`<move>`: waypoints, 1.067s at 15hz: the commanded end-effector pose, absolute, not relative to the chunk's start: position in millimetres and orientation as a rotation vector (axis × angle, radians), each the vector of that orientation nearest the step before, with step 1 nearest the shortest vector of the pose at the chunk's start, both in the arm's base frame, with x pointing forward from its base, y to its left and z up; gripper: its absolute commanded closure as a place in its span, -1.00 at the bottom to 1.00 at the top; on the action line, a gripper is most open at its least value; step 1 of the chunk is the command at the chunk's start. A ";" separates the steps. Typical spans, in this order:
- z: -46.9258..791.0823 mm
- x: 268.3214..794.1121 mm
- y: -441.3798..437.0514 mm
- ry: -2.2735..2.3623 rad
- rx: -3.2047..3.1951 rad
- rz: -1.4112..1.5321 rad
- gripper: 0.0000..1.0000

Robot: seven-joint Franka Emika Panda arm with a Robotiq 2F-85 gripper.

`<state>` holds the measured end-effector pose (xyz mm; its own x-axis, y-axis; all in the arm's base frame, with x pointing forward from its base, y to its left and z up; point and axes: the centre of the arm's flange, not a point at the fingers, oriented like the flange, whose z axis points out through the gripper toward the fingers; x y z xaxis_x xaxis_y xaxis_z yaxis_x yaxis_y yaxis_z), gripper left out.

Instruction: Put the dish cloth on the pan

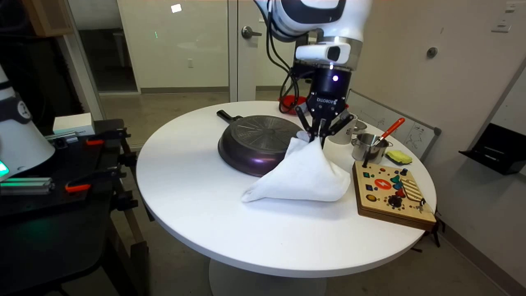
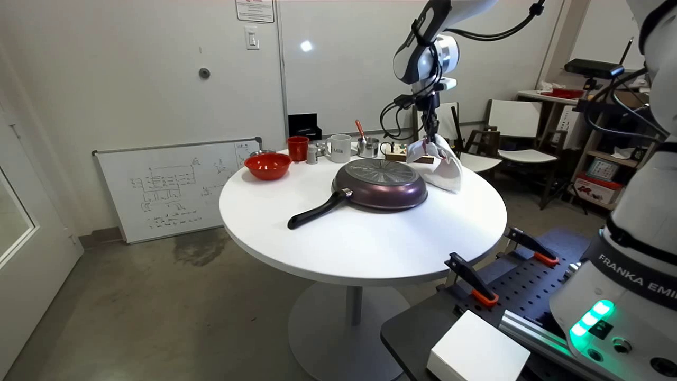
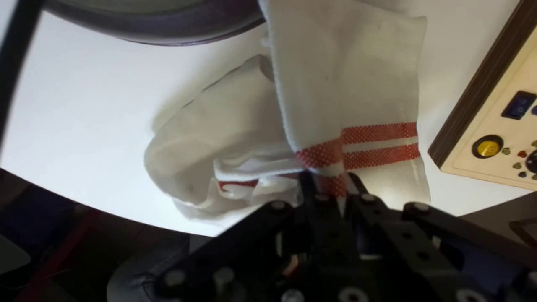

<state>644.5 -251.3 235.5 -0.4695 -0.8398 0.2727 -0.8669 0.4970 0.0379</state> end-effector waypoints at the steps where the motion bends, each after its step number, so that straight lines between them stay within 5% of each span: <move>1: 277.7 645.4 -228.1 -2.452 1.588 0.131 0.94; 16: 333.0 623.2 -72.2 -2.108 2.296 -0.133 0.94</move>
<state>647.9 -93.4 323.1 -0.0004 -1.0000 -0.0005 -0.9989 0.0004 0.0470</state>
